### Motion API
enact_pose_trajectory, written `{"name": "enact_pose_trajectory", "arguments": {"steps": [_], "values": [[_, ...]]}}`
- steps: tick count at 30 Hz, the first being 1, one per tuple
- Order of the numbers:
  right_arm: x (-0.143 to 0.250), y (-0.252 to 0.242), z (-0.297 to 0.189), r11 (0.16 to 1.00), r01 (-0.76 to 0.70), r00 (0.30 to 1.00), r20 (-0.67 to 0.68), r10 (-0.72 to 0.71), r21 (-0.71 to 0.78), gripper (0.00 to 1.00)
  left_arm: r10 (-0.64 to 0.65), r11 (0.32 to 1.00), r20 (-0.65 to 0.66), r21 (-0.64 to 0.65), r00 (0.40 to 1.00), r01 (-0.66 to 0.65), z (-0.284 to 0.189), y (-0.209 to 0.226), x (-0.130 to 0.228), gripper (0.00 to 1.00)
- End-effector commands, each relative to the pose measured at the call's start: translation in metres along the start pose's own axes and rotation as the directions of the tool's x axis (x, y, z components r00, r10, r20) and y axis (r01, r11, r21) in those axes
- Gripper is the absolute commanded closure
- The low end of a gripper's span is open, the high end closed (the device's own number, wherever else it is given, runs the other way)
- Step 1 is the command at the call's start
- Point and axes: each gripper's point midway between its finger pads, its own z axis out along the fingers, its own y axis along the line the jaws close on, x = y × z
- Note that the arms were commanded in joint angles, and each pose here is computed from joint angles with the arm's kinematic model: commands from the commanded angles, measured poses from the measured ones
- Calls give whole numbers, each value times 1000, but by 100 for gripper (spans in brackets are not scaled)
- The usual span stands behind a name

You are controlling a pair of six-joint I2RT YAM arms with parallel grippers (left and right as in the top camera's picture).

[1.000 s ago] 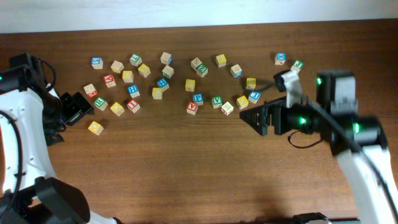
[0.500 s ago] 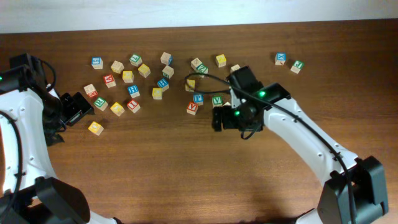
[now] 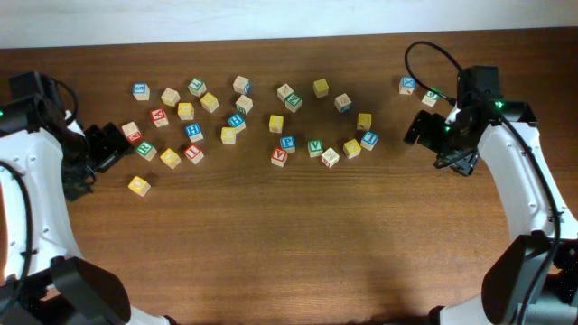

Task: Spell out RSS

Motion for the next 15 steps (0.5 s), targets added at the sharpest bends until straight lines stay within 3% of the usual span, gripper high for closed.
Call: {"name": "enact_pose_trajectory", "arguments": {"steps": [1,2,3,4,5,6,11,12,13,15], "values": [[-5,3,-5,1000,-2,1000,14,2,-11,2,8,962,-131,270,991,28,-10,-46,23,13],[-5,3,-5,1000,-2,1000,14,2,-11,2,98,929,-126,368,987,-46,-16,-67,28,21],[-5,3,-5,1000,-2,1000,14,2,-11,2,256,871,-89,453,963,-190,-20,-94,41,20],[-5,3,-5,1000,-2,1000,14,2,-11,2,311,868,-87,432,946,-245,-15,-104,50,13],[-5,3,-5,1000,-2,1000,14,2,-11,2,380,868,-58,368,923,-334,-6,-117,57,1],[-5,3,-5,1000,-2,1000,14,2,-11,2,426,853,-13,338,904,-397,-2,-129,57,1],[-5,3,-5,1000,-2,1000,14,2,-11,2,498,755,166,399,851,-520,1,-210,61,1],[-5,3,-5,1000,-2,1000,14,2,-11,2,507,763,199,348,839,-544,17,-232,64,1],[-5,3,-5,1000,-2,1000,14,2,-11,2,446,838,220,237,867,-492,35,-234,55,1],[-5,3,-5,1000,-2,1000,14,2,-11,2,475,848,287,102,832,-520,65,-252,52,1]]}}
